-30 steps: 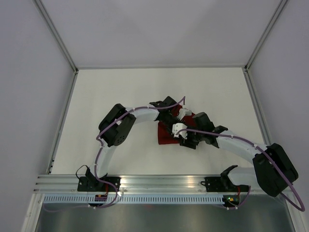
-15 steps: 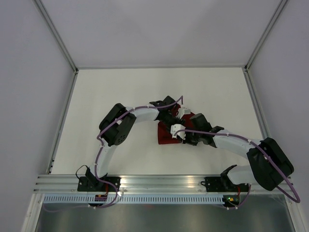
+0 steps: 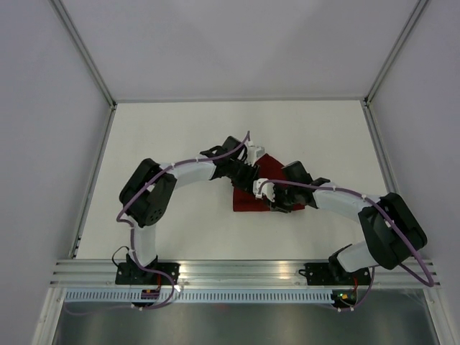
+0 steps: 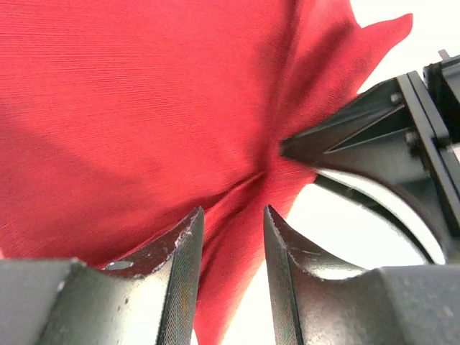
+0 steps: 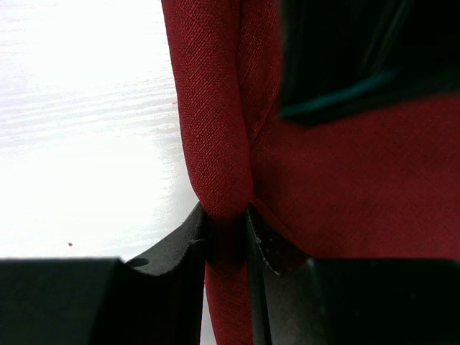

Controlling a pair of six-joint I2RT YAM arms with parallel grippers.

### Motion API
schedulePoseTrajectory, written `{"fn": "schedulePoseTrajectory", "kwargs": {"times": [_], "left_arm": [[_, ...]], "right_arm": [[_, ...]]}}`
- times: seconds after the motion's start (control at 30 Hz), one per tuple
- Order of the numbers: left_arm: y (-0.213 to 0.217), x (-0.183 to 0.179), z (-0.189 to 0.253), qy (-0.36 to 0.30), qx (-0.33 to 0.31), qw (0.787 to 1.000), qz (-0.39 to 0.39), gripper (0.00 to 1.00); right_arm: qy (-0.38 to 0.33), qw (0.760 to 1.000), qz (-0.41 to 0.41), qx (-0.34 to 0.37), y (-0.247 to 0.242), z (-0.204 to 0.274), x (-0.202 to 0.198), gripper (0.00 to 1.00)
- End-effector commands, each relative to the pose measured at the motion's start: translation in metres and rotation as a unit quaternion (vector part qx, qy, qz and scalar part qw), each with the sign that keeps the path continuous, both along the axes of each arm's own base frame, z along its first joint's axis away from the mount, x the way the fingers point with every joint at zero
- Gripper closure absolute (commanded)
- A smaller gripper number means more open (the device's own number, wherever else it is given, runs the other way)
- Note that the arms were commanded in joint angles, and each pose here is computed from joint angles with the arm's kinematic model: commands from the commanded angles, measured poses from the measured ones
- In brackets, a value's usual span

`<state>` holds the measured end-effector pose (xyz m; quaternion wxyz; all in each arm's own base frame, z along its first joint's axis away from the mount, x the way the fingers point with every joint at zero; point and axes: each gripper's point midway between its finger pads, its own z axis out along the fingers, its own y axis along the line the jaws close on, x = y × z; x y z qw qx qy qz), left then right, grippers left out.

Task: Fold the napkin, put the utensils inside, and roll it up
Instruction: Roll the napkin with the utensil

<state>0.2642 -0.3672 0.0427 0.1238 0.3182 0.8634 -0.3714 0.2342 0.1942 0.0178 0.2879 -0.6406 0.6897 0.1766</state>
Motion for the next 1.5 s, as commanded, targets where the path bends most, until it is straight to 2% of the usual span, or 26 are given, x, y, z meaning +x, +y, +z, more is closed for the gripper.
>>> {"fn": "schedulePoseTrajectory", "kwargs": {"times": [0.0,0.07,0.13,0.17,0.2,0.23,0.3,0.33,0.37,0.4,0.43,0.47,0.5,0.53,0.57,0.6,0.7,0.9,1.17,1.37,1.47], "left_arm": [[0.012,0.043,0.040,-0.096,-0.024,0.991,0.094,0.56],[0.026,0.045,0.051,-0.130,-0.024,0.983,0.125,0.56],[0.034,0.061,0.069,-0.196,-0.041,0.965,0.168,0.55],[0.046,0.055,0.071,-0.211,-0.040,0.959,0.183,0.55],[0.052,0.066,0.080,-0.248,-0.048,0.945,0.209,0.54],[0.064,0.059,0.068,-0.255,-0.034,0.941,0.218,0.53],[0.065,0.060,0.092,-0.307,-0.069,0.923,0.222,0.53],[0.065,0.055,0.094,-0.329,-0.063,0.916,0.223,0.52],[0.067,0.047,0.086,-0.344,-0.055,0.912,0.215,0.52],[0.071,0.049,0.094,-0.387,-0.042,0.896,0.214,0.51],[0.055,0.035,0.101,-0.413,-0.052,0.889,0.192,0.49],[0.051,0.026,0.098,-0.431,-0.047,0.884,0.173,0.48],[0.053,0.026,0.097,-0.471,-0.018,0.867,0.160,0.47],[0.034,0.009,0.104,-0.494,-0.035,0.858,0.133,0.46],[0.029,0.001,0.099,-0.509,-0.030,0.853,0.115,0.46],[0.026,-0.002,0.100,-0.537,-0.018,0.838,0.096,0.46],[-0.001,-0.030,0.091,-0.574,-0.021,0.818,0.025,0.45],[-0.029,-0.049,0.049,-0.608,0.015,0.789,-0.085,0.42],[-0.035,-0.036,0.024,-0.639,0.051,0.762,-0.096,0.30],[-0.041,-0.045,0.000,-0.619,0.055,0.769,-0.150,0.31],[-0.043,-0.054,-0.013,-0.596,0.055,0.780,-0.182,0.38]], "right_arm": [[0.087,0.996,0.030,0.005,-0.004,-0.009,-0.028,0.80],[0.115,0.993,0.027,0.005,-0.007,-0.010,-0.027,0.80],[0.149,0.989,0.026,0.009,-0.011,-0.014,-0.030,0.80],[0.151,0.988,0.026,0.015,-0.009,-0.010,-0.024,0.80],[0.160,0.987,0.027,0.018,-0.009,-0.010,-0.023,0.80],[0.177,0.984,0.026,0.023,-0.010,-0.010,-0.021,0.80],[0.197,0.980,0.027,0.026,-0.011,-0.012,-0.019,0.80],[0.226,0.973,0.028,0.019,-0.015,-0.018,-0.025,0.80],[0.229,0.973,0.030,0.026,-0.012,-0.014,-0.017,0.80],[0.240,0.970,0.032,0.024,-0.013,-0.015,-0.017,0.80],[0.280,0.960,0.029,0.015,-0.018,-0.021,-0.025,0.80],[0.276,0.960,0.039,0.021,-0.015,-0.018,-0.016,0.80],[0.288,0.957,0.041,0.021,-0.015,-0.018,-0.016,0.80],[0.320,0.947,0.036,0.016,-0.021,-0.022,-0.023,0.80],[0.317,0.947,0.040,0.018,-0.020,-0.020,-0.016,0.80],[0.323,0.945,0.039,0.018,-0.020,-0.020,-0.014,0.80],[0.350,0.936,0.034,0.012,-0.024,-0.026,-0.013,0.79],[0.369,0.929,0.026,0.005,-0.028,-0.031,-0.010,0.80],[0.373,0.928,0.016,-0.010,-0.033,-0.037,-0.009,0.80],[0.370,0.929,0.009,-0.019,-0.035,-0.040,-0.006,0.80],[0.373,0.927,0.009,-0.020,-0.034,-0.042,-0.006,0.80]]}}
